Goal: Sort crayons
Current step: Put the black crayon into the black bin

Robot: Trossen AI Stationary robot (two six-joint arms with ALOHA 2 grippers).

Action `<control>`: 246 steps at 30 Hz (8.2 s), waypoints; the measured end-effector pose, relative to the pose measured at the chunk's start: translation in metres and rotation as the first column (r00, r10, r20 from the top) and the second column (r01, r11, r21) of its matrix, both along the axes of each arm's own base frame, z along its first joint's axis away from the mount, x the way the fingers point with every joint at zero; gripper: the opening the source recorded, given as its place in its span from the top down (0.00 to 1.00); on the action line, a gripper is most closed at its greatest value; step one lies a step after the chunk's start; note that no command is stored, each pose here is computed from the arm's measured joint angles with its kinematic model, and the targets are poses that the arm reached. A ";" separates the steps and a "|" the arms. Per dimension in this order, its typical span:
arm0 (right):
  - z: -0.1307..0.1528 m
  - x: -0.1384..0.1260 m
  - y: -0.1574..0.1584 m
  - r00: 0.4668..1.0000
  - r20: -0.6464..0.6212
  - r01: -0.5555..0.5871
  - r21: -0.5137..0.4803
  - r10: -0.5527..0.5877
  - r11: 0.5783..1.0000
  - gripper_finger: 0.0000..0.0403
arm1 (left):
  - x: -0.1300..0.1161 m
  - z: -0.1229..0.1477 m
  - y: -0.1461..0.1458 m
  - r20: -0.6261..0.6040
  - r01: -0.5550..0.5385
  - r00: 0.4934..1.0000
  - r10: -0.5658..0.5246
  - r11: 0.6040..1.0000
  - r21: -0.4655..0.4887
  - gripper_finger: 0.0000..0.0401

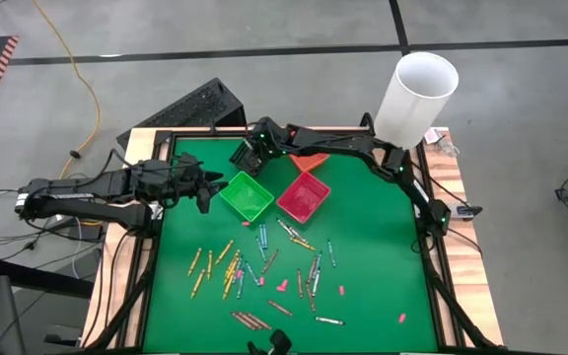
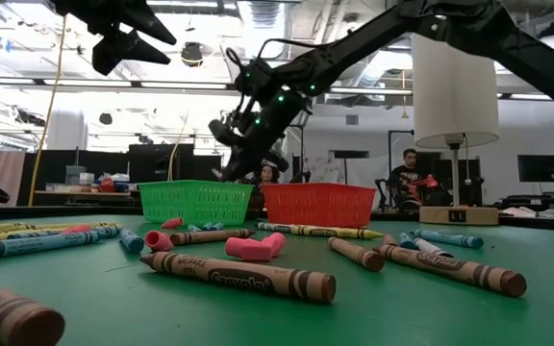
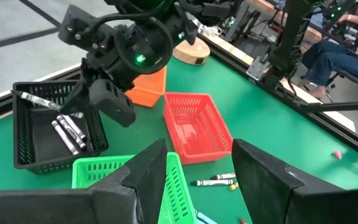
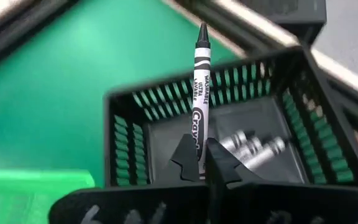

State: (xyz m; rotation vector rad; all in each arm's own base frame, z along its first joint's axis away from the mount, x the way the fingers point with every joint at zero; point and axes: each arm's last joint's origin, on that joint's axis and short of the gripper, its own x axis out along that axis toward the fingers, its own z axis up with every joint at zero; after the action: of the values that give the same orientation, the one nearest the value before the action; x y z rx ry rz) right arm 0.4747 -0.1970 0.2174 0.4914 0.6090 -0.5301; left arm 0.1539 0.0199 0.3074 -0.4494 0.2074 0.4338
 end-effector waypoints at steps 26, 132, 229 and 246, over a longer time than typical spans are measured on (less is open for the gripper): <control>0.105 -0.057 0.046 0.969 -0.140 -0.220 -0.128 0.202 0.967 0.78 | 0.000 0.000 0.000 0.000 0.001 1.000 -0.001 1.000 0.002 0.57; -0.066 -0.167 0.444 0.665 -0.445 -0.480 0.359 0.599 0.800 0.95 | -0.001 -0.003 -0.001 -0.038 0.050 0.998 -0.050 0.999 -0.007 0.49; 0.009 -0.004 0.019 0.968 0.119 0.212 0.074 -0.220 0.974 0.80 | -0.001 -0.004 0.000 -0.039 -0.006 0.999 0.006 1.000 -0.006 0.49; 0.132 -0.093 0.120 0.935 -0.182 -0.310 -0.004 0.305 0.951 0.79 | -0.001 -0.004 0.000 -0.039 -0.003 0.999 0.002 1.000 -0.018 0.49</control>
State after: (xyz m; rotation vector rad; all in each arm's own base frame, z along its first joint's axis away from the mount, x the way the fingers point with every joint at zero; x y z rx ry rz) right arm 0.3820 -0.0769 0.3494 0.3103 0.8327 -0.2859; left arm 0.1525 0.0196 0.3034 -0.4588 0.2488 0.4441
